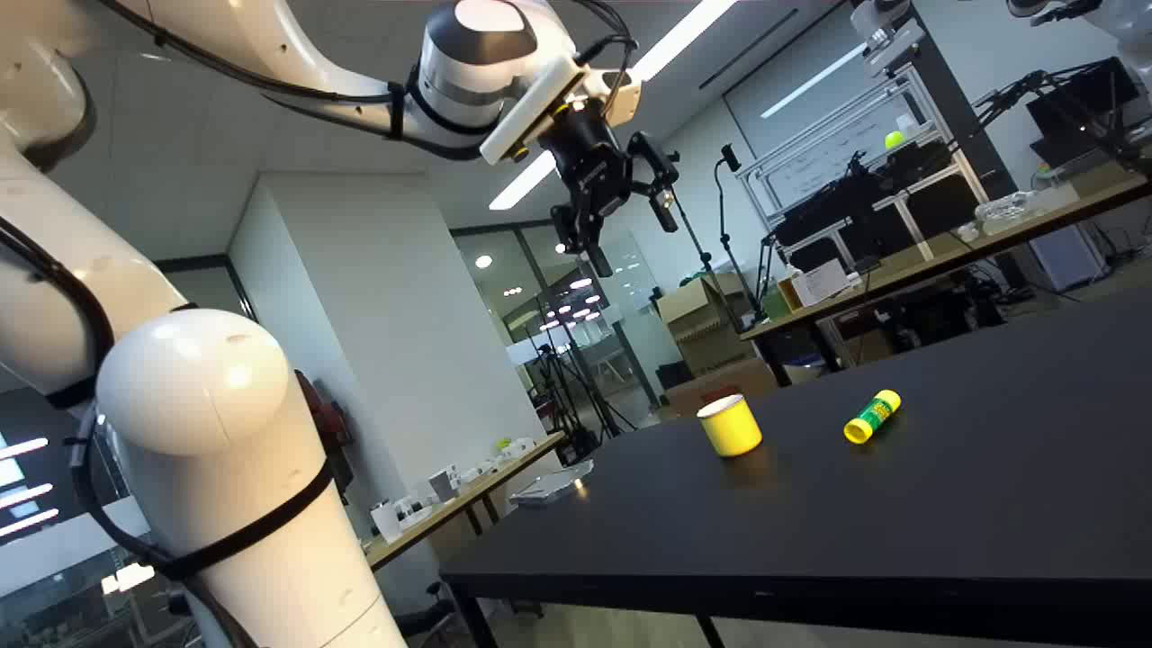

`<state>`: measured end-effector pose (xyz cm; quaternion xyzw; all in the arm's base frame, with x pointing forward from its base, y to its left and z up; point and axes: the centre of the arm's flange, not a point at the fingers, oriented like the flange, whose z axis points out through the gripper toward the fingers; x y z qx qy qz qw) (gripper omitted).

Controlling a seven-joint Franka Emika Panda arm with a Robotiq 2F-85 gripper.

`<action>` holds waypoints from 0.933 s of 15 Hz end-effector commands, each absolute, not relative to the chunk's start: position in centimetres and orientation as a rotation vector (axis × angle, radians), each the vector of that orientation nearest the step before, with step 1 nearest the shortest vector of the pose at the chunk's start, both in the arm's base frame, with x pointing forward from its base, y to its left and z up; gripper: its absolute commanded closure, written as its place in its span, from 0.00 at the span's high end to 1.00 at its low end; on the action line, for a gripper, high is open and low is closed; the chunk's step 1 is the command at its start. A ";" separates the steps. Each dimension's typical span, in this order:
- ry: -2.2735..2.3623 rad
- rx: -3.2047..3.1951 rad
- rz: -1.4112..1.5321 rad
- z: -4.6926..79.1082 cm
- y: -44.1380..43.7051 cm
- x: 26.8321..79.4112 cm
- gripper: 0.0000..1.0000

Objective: Pick the object and put it in the cup

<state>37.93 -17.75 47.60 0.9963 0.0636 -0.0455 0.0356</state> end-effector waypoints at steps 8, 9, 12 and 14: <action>0.196 3.061 -0.138 47.6 -17.8 37.9 1.00; 0.196 3.061 -0.138 47.6 -17.8 37.9 1.00; 0.228 3.033 -0.115 46.5 -19.5 42.3 1.00; 0.271 3.034 -0.095 45.5 -20.7 45.4 1.00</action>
